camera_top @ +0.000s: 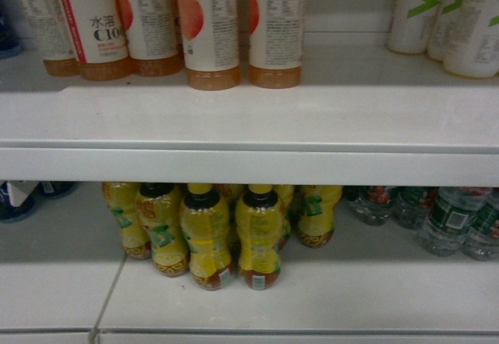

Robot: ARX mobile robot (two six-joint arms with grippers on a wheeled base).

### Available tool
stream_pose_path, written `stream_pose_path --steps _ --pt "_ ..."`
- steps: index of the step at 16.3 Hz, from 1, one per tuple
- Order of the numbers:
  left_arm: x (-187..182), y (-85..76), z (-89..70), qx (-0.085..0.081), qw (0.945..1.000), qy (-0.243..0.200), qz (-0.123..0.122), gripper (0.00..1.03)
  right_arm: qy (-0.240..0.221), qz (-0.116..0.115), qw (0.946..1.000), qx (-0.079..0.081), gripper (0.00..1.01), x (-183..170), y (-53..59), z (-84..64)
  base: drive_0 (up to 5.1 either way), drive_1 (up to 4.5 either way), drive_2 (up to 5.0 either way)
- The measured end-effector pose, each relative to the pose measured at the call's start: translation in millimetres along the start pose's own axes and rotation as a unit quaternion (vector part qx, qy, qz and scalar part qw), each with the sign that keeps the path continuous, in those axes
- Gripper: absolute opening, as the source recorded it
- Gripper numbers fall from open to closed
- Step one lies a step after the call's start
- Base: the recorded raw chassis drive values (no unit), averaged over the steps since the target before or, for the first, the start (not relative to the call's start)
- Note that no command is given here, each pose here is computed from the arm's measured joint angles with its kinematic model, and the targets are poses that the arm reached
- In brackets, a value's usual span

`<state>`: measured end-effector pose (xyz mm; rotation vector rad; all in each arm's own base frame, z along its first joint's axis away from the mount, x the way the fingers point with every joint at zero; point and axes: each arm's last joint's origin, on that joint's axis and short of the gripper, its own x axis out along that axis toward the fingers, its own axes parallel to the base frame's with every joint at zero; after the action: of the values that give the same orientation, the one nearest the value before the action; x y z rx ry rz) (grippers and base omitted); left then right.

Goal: Move water from second to third shelf

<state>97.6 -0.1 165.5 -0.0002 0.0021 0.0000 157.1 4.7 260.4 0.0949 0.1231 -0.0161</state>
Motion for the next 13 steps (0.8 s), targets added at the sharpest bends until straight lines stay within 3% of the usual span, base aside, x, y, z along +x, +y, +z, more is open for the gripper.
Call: stream_pose_path --steps 13 --pt "0.0 0.0 0.0 0.000 1.0000 0.000 0.000 0.98 -0.001 0.000 1.0000 0.000 0.44 -0.3 0.0 0.1 -4.6 2.28 2.3"
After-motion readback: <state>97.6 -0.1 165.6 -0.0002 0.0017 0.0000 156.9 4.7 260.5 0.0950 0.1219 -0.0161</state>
